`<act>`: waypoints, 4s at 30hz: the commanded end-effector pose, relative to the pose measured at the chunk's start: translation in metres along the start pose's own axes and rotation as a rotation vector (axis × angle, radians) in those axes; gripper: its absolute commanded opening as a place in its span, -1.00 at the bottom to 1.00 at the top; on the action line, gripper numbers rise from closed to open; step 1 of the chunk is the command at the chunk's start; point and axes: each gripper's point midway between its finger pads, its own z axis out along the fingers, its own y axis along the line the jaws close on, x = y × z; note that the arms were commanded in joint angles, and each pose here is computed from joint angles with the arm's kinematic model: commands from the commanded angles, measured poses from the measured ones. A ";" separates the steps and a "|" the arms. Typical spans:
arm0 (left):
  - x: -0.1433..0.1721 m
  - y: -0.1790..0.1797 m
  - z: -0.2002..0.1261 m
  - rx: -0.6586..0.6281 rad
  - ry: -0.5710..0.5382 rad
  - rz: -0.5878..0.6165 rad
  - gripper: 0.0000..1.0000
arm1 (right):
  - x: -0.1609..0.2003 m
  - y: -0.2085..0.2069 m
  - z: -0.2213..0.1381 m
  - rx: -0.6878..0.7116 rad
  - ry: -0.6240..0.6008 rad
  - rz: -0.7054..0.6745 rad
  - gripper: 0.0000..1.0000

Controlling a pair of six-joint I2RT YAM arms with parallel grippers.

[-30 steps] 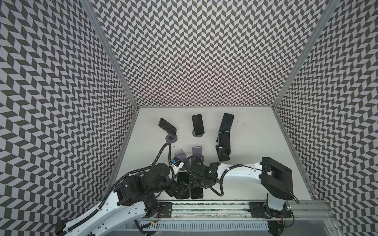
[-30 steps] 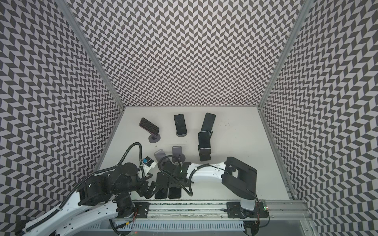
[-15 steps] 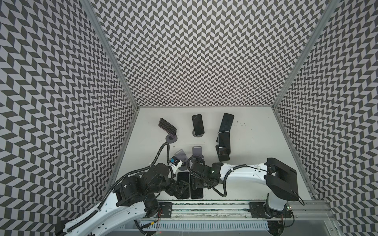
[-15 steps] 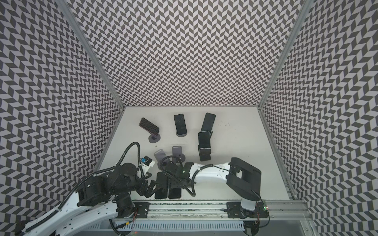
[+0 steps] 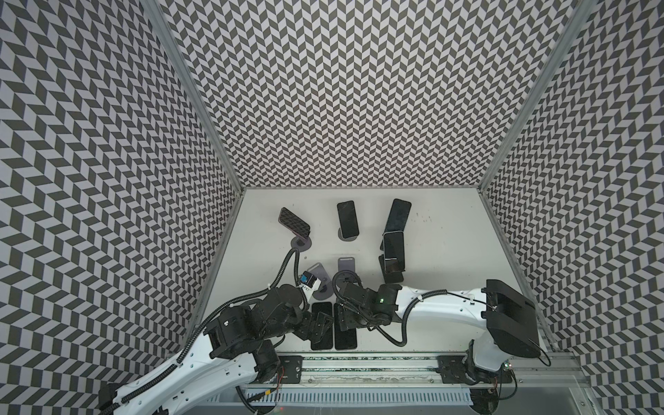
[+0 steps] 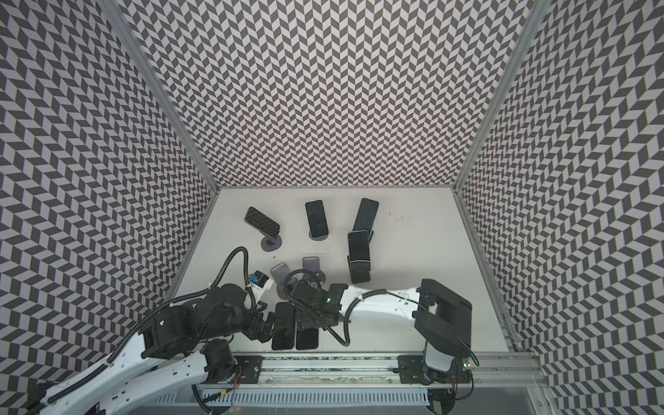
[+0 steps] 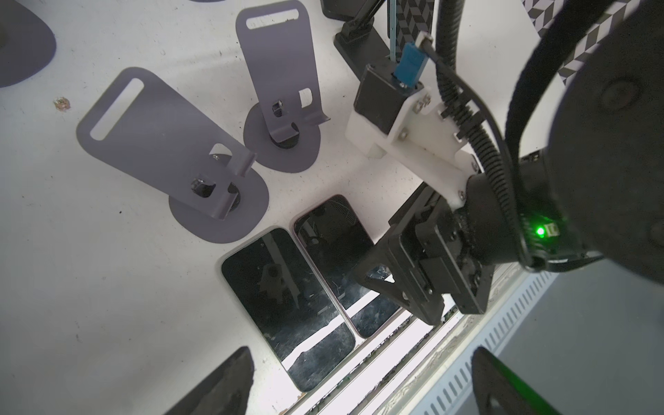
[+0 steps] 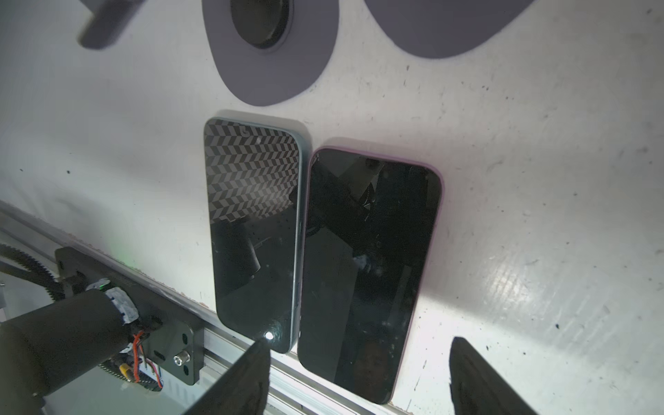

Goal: Remove the phone from the phone stand
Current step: Place the phone at the bottom-center of the table, then remove the phone from the phone stand.

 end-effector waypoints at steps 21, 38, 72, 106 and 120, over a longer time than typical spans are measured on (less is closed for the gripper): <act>-0.049 -0.036 0.028 0.062 -0.028 0.006 0.86 | -0.017 -0.038 -0.060 -0.018 -0.149 0.075 0.37; -0.076 -0.054 0.055 0.079 -0.039 0.032 0.86 | -0.052 -0.088 -0.112 0.014 -0.322 0.131 0.34; -0.174 -0.074 0.127 0.050 -0.071 0.170 0.88 | -0.166 -0.157 -0.172 0.079 -0.493 0.106 0.40; -0.178 -0.041 0.115 0.016 -0.109 0.200 0.93 | -0.207 -0.155 -0.126 0.158 -0.409 0.009 0.91; -0.175 -0.043 0.114 0.034 -0.104 0.224 1.00 | -0.213 -0.157 -0.123 0.183 -0.408 -0.003 0.94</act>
